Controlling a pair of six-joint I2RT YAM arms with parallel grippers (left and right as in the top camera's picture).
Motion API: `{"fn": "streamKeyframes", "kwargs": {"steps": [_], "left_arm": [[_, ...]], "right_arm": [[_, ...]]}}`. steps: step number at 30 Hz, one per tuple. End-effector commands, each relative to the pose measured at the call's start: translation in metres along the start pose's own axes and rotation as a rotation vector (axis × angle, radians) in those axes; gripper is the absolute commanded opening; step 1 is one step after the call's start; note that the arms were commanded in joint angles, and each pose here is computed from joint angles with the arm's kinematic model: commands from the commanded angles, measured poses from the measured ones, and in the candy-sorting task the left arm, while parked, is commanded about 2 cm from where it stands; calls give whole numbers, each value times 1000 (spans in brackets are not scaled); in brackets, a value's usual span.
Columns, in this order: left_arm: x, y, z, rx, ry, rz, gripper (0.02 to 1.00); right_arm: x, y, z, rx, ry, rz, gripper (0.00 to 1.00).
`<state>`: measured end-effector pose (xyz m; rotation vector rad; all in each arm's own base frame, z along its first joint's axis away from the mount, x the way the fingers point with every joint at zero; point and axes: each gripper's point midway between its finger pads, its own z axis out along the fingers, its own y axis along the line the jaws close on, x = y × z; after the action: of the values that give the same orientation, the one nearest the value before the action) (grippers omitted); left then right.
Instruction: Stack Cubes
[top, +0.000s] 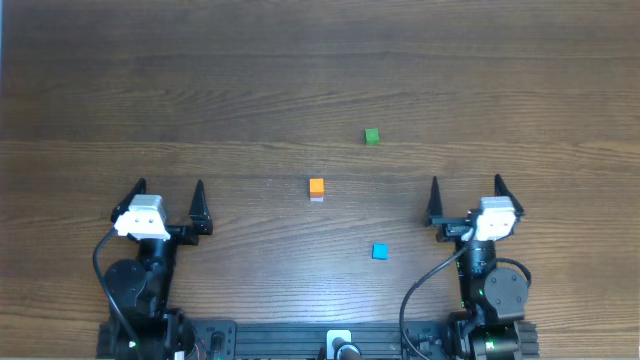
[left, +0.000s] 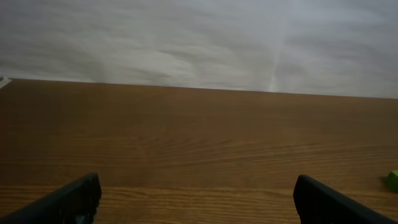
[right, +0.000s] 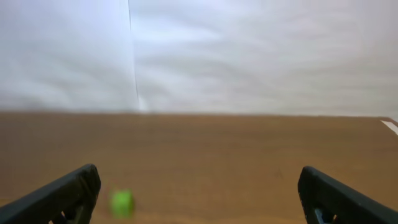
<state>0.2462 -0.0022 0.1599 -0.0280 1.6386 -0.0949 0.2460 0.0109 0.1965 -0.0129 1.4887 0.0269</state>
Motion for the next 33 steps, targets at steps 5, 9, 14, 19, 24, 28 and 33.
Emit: {"fn": "streamKeyframes", "kwargs": {"steps": [5,9,14,19,24,28,33], "left_arm": [[0,-1,0,10,-5,12,1000],[0,-1,0,10,-5,12,1000],[0,-1,0,10,-5,12,1000],[0,-1,0,10,-5,12,1000],[0,-1,0,10,-5,12,1000],[0,-1,0,10,-5,12,1000],[0,-1,0,10,-5,12,1000]], "right_arm": [[-45,20,-6,-127,-141,91,991],[-64,20,-7,-123,-144,46,991],[-98,20,-1,-119,-96,-3,991],[-124,25,32,-133,37,-3,993],[-127,44,75,-182,255,-5,991],[-113,68,107,-232,477,-23,991],[-83,103,140,-302,716,-52,993]]}}
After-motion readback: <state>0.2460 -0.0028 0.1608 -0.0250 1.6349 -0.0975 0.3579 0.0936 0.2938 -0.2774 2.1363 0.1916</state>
